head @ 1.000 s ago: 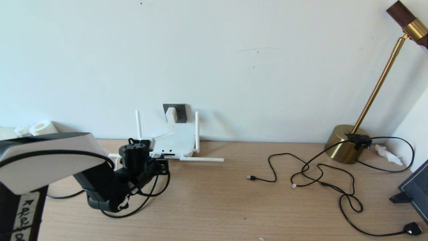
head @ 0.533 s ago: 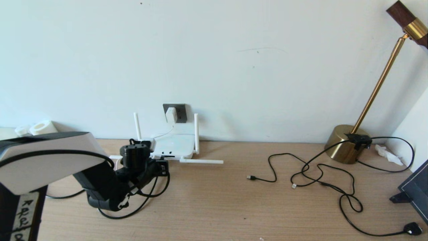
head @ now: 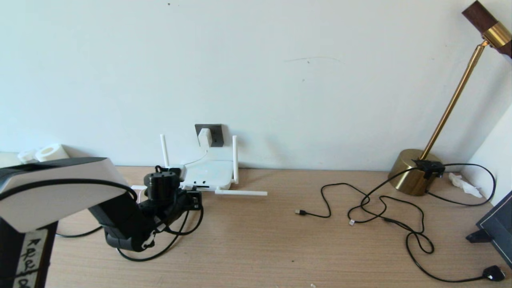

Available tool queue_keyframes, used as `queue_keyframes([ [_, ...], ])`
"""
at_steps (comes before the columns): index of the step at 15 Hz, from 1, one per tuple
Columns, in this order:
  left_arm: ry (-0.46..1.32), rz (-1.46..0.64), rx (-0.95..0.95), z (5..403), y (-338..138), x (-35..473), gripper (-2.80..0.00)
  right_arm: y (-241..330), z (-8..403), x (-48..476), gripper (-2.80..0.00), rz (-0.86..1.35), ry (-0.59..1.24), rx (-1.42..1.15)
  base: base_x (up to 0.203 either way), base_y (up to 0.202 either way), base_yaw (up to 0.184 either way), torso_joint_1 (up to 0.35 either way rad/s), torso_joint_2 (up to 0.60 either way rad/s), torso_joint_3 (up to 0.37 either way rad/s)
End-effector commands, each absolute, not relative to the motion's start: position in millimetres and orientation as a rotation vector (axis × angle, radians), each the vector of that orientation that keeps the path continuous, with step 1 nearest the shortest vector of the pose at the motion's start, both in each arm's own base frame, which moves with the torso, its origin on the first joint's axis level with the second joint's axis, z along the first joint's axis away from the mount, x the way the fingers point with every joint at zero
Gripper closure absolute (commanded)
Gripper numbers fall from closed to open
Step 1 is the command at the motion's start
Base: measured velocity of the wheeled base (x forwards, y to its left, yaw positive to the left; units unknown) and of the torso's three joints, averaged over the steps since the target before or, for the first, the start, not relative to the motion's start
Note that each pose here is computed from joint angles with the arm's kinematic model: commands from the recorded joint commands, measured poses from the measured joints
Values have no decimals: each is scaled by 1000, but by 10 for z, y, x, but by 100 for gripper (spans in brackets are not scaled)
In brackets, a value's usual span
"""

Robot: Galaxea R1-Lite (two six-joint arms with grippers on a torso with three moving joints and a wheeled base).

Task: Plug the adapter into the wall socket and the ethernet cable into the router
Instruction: Plug cable into router interface

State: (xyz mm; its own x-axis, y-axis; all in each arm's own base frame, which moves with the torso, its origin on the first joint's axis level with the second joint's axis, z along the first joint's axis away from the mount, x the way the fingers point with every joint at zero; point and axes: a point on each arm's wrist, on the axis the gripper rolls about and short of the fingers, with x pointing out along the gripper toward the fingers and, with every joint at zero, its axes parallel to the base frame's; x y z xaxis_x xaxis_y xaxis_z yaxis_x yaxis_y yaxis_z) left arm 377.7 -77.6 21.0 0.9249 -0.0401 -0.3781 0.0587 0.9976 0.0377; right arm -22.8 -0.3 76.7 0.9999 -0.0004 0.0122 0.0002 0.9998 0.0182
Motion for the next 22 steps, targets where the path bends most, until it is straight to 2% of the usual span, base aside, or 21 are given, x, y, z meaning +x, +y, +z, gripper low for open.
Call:
queue_keyframes([
  [1, 379, -51, 50, 223, -778, 3779, 0, -3, 768, -227, -280, 0, -11, 18, 0, 0, 0, 0, 0, 0],
  [18, 360, -58, 52, 353, -789, 3712, 0, -3, 768, -227, -280, 0, -11, 18, 0, 0, 0, 0, 0, 0],
  [22, 406, -63, 60, 403, -781, 3662, 0, -3, 768, -227, -280, 0, -11, 18, 0, 0, 0, 0, 0, 0],
])
